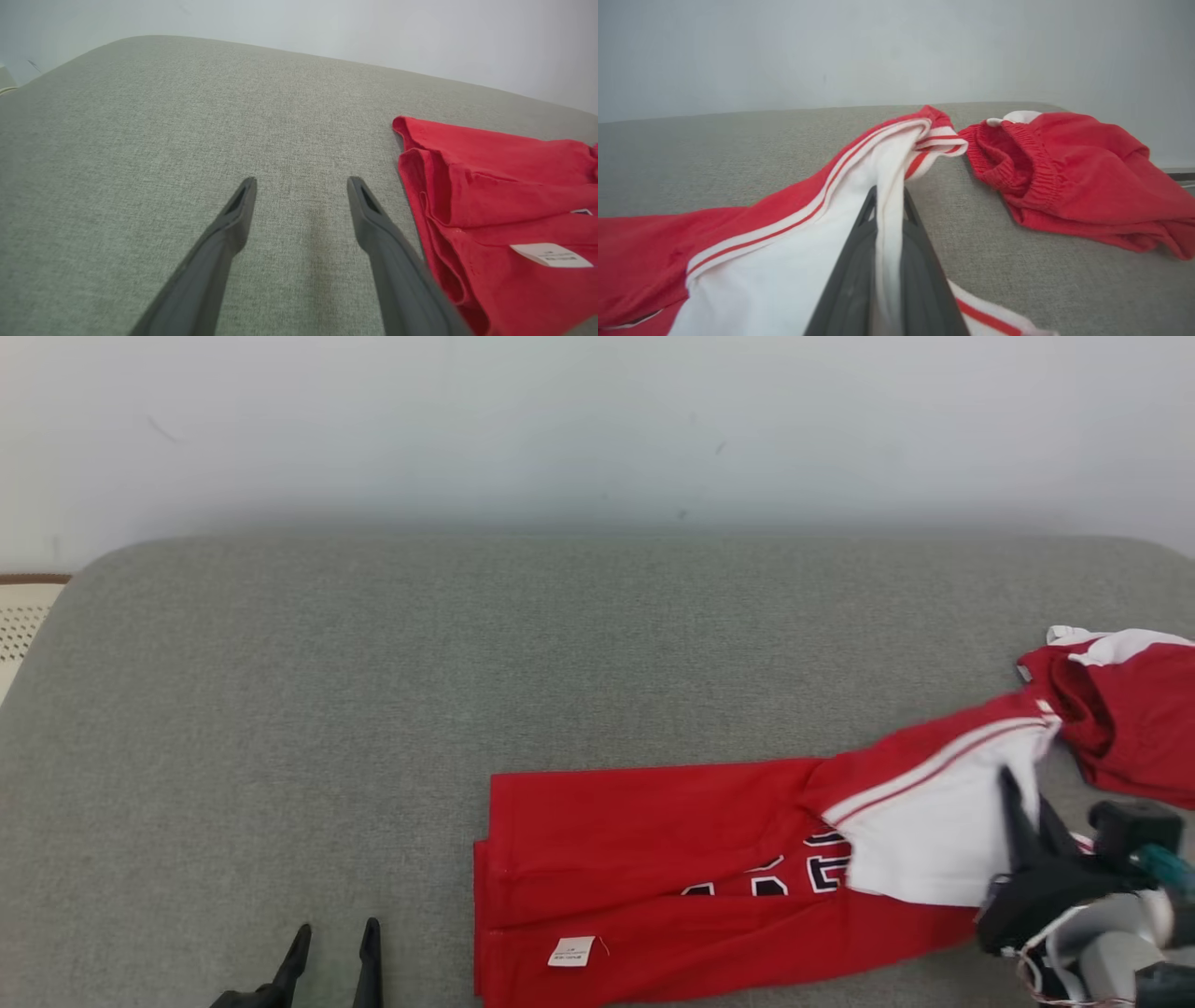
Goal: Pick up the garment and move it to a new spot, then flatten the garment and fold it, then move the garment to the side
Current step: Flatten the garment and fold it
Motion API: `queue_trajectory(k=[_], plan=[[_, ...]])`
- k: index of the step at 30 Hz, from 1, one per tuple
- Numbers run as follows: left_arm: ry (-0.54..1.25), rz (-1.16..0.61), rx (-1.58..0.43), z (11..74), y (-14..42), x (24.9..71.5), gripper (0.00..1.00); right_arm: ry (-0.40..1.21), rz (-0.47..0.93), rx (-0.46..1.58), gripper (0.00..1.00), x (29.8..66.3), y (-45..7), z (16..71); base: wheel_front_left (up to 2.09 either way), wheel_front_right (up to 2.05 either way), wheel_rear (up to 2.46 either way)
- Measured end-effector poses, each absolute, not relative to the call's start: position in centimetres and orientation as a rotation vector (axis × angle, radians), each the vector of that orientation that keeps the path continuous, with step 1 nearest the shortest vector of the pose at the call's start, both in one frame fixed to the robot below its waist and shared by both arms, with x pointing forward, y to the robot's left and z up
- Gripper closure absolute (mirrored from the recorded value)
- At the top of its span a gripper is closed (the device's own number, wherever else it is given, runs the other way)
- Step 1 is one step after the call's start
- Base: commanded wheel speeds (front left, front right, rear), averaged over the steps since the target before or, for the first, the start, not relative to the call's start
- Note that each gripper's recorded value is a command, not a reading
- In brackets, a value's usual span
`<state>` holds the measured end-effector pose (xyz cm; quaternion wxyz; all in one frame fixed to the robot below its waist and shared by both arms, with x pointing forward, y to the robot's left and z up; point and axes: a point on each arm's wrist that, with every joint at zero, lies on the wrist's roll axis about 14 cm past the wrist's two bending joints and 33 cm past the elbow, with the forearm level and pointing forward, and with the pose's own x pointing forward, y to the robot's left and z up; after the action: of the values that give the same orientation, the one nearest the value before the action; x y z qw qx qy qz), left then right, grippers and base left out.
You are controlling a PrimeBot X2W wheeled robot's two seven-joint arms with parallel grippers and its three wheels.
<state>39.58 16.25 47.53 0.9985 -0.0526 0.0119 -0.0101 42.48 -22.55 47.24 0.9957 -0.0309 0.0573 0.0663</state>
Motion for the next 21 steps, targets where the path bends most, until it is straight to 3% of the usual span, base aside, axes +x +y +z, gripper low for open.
queue_trajectory(k=[8,21], plan=[[0.038,-0.060,-0.120,47.2,14.7,39.7,0.00,0.055,0.412,-0.067,1.00,41.0,-13.9,49.0,0.00,0.00,0.00],[0.065,-0.017,-0.149,46.4,15.8,38.4,0.00,0.160,0.787,0.000,1.00,37.9,-1.5,47.3,0.00,0.00,0.00]])
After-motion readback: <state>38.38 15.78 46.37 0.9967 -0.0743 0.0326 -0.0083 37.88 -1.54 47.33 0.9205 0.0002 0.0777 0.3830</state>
